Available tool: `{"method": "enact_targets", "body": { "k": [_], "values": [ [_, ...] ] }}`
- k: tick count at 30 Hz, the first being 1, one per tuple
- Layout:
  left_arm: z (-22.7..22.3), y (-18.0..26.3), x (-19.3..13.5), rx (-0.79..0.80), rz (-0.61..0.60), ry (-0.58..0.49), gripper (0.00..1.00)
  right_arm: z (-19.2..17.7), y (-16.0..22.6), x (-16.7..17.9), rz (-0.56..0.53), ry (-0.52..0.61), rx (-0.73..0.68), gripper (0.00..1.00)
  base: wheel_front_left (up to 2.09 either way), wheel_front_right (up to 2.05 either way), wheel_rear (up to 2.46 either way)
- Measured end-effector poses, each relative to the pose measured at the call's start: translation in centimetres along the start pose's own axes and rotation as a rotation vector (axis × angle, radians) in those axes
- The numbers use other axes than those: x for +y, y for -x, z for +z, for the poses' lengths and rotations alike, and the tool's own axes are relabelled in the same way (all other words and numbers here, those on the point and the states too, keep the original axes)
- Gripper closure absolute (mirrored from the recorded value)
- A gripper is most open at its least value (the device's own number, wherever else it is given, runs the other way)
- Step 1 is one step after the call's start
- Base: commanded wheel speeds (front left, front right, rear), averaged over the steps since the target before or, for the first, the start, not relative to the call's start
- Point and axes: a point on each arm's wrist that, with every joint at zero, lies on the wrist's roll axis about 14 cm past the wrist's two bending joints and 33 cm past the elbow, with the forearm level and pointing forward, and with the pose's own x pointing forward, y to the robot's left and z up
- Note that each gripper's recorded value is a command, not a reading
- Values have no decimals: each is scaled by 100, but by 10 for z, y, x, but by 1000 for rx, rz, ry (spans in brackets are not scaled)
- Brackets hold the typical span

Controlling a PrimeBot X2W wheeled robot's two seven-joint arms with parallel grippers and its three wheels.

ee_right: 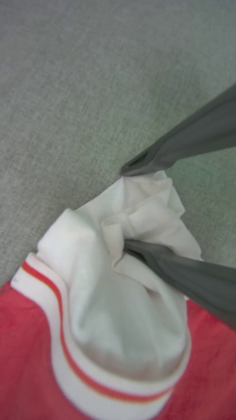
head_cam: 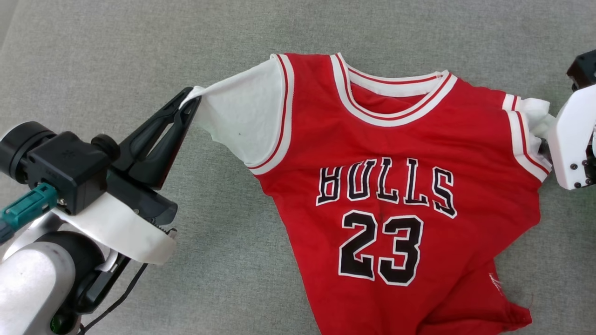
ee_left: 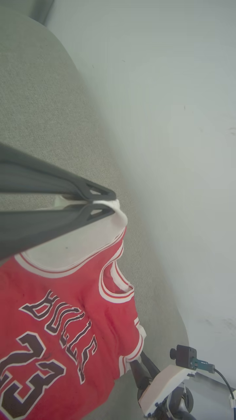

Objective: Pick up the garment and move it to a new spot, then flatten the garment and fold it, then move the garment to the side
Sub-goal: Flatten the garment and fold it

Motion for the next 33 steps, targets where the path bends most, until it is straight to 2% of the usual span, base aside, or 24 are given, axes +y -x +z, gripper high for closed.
{"method": "enact_targets", "body": {
  "k": [4, 5, 6, 7, 12, 17, 22, 33],
  "values": [
    [-4, 1, 2, 10, 10, 8, 100, -4, -9, 3, 20, -14, 9, 0, 0, 0, 0],
    [-6, 1, 3, 13, 10, 10, 100, -4, -10, 4, 24, -15, 7, 23, 0, 0, 0],
    [-7, 0, 3, 16, 12, 12, 100, -4, -11, 4, 25, -13, -1, 77, 0, 0, 0],
    [-9, 0, 4, 20, 16, 13, 100, -3, -11, 5, 26, -10, -14, 100, 0, 0, 0],
    [-5, 1, 12, 4, 39, -4, 100, 5, 0, 6, 21, 6, -98, 100, 0, 0, 0],
    [15, 7, 21, -47, 74, -31, 100, 14, 30, -3, -1, 25, -199, 100, 0, 0, 0],
    [35, 19, 33, -94, 123, -55, 100, 43, 84, -12, -54, 89, -393, 100, 0, 0, 0],
    [108, 52, 45, -288, 193, -111, 100, 69, 222, -35, -199, 146, -762, 100, 0, 0, 0]
  ]
}}
